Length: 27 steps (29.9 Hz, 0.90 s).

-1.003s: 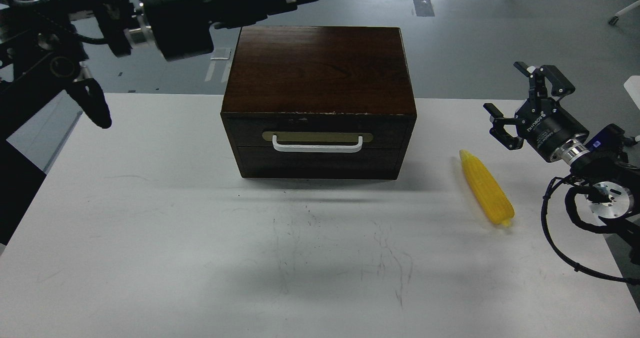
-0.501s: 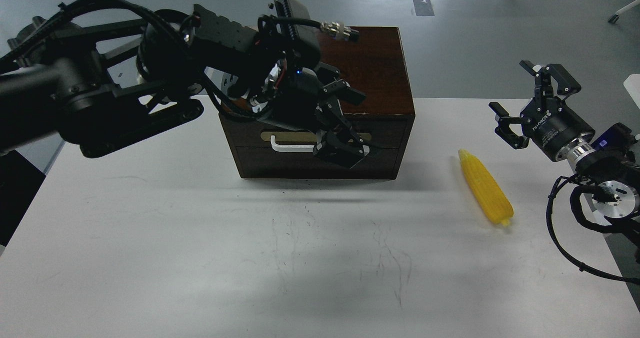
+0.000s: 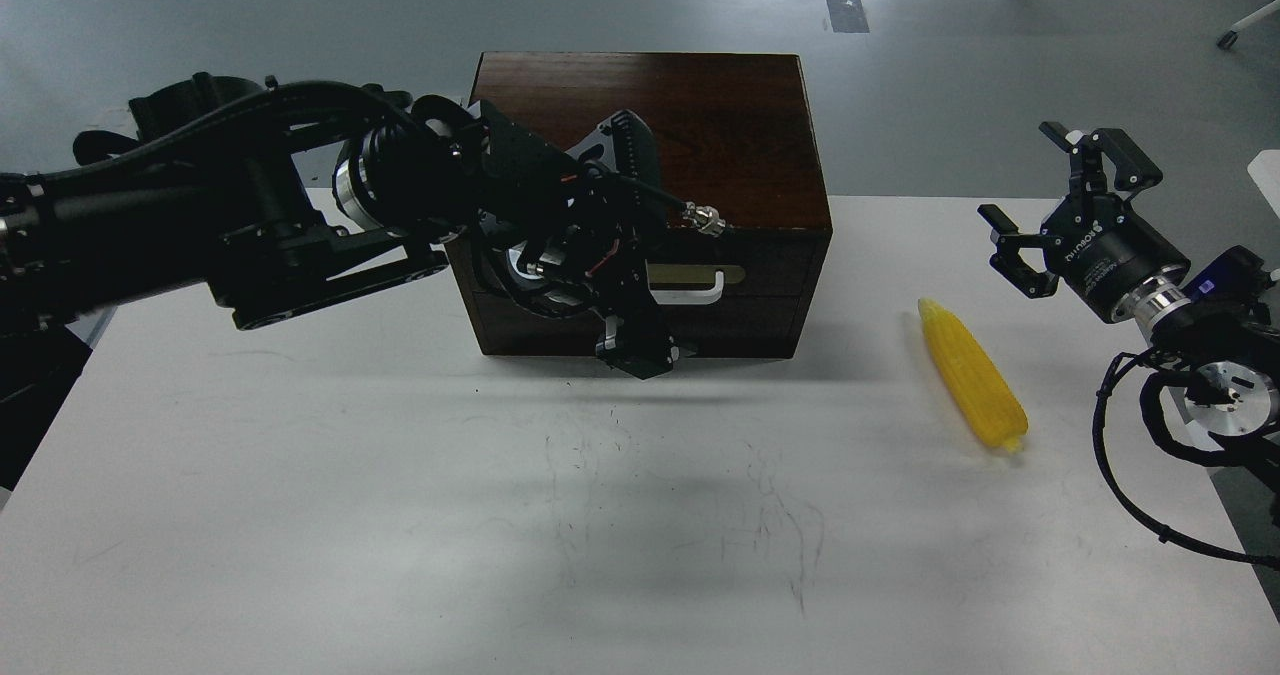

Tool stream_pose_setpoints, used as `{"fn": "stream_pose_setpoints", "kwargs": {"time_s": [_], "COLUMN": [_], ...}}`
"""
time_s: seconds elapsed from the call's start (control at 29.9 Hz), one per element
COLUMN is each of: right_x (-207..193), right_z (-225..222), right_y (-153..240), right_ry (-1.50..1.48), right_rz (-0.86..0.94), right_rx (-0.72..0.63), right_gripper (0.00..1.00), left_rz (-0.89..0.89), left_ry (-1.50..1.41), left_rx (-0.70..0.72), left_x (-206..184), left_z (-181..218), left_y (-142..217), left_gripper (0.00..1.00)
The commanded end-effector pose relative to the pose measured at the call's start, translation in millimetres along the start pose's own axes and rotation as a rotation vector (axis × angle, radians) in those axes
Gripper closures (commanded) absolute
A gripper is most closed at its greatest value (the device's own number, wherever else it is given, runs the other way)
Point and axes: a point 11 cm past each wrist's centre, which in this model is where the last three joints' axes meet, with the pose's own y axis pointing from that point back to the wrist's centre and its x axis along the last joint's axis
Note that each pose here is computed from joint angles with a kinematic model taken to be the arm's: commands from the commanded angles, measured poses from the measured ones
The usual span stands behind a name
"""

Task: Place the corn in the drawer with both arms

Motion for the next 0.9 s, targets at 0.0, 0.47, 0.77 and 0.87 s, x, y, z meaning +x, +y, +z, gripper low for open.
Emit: {"fn": "stream_pose_setpoints", "kwargs": {"time_s": [0.0, 0.47, 0.77, 0.87], "right_x": [0, 1, 1, 1], "right_z": [0, 2, 3, 3], "right_y": [0, 1, 2, 2], "right_ry": [0.0, -0.001, -0.003, -0.003], "right_rz": [0.001, 0.002, 0.004, 0.004], "right_rx": [-0.001, -0.003, -0.004, -0.004], "right_gripper": [0.0, 0.0, 0.0, 0.0], "left_rz": [-0.016, -0.054, -0.082, -0.104], "left_ry": [-0.008, -0.01, -0.012, -0.009], "left_rx": [0.008, 0.01, 0.006, 0.013], "left_x": [-5, -14, -22, -29], "left_z": [-1, -2, 0, -3], "left_y": [-3, -12, -15, -16], "left_gripper": [0.02, 0.02, 0.02, 0.02]}}
